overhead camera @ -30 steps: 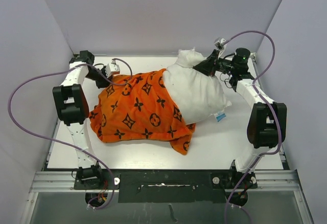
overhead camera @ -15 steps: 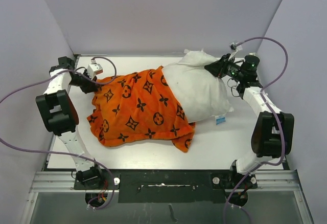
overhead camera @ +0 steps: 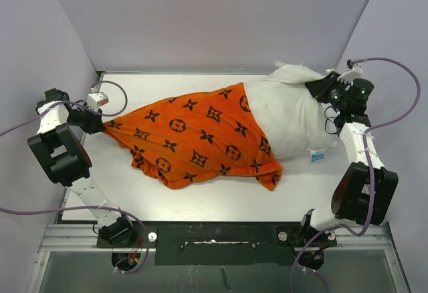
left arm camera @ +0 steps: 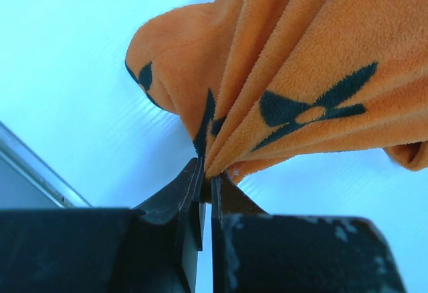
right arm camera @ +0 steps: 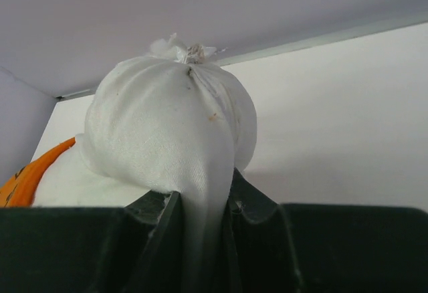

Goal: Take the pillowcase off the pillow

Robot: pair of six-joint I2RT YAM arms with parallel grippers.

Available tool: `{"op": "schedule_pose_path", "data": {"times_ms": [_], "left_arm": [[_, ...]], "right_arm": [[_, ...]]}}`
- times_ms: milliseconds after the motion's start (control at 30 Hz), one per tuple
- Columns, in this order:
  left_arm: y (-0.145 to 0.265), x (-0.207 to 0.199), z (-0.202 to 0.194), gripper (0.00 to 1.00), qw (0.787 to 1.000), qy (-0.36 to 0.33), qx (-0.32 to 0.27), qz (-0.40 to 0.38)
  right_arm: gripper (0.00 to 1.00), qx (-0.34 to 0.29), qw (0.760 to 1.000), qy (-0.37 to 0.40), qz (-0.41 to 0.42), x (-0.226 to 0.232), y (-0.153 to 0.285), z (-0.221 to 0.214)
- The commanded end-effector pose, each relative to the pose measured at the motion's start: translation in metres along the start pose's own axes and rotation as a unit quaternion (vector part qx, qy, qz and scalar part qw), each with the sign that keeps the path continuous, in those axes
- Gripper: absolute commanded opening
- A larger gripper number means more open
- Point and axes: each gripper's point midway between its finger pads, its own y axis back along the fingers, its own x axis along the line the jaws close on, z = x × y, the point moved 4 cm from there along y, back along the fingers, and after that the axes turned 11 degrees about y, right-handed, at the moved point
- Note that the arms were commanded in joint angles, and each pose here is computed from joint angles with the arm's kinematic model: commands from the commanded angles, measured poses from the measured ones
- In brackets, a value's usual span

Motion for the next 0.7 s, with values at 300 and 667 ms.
{"op": "schedule_pose_path", "data": {"times_ms": [300, 667], "left_arm": [[0.057, -0.037, 0.050, 0.97, 0.998, -0.044, -0.025, 0.035], [-0.021, -0.212, 0.010, 0.98, 0.972, -0.159, 0.076, -0.158]], "right_arm": [[0.00, 0.029, 0.977, 0.096, -0.191, -0.007, -0.023, 0.000], [0.00, 0.088, 0.961, 0.098, -0.245, -0.022, -0.014, -0.053]]}}
